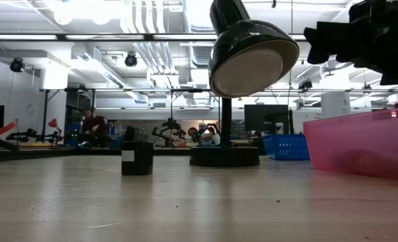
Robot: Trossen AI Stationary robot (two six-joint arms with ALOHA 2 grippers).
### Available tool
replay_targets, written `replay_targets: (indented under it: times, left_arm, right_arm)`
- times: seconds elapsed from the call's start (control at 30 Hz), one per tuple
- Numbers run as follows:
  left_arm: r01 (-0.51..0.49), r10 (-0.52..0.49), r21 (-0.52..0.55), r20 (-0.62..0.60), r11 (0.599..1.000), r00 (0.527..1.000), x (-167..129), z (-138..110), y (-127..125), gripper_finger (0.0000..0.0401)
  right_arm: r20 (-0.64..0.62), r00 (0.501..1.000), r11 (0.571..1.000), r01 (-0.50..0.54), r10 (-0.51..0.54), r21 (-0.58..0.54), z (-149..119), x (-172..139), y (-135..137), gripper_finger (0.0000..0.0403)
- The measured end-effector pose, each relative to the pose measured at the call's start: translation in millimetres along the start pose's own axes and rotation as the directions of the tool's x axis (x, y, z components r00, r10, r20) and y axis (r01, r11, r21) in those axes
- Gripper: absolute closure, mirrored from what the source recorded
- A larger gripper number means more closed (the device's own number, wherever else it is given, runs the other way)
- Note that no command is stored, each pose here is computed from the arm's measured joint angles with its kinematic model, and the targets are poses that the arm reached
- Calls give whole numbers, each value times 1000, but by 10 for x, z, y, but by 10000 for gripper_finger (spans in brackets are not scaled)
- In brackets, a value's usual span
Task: Pick and place items into bin
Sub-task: Put the black charger adapter into the blue bin
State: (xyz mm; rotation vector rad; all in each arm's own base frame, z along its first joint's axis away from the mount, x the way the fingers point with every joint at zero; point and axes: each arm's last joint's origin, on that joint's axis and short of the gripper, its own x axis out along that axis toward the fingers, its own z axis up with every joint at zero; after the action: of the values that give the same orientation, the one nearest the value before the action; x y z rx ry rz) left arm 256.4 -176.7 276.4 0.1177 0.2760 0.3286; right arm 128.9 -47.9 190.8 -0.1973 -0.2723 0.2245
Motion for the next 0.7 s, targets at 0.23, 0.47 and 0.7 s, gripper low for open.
replay_targets:
  times: [0.23, 0.47, 0.7]
  left_arm:
    - [106, -96, 57, -154, 993, 983, 190, -145, 84, 111]
    - [102, -70, 111, -261, 989, 963, 314, -307, 227, 111]
    - [194, -168, 43, -342, 980, 925, 486, -539, 375, 111]
  right_arm:
    - [1, 1000, 1000, -7, 7, 0, 0, 6, 8, 250]
    - [0, 1000, 1000, -7, 7, -17, -1, 6, 8, 250]
    - [0, 1000, 1000, -7, 7, -19, -1, 7, 7, 250]
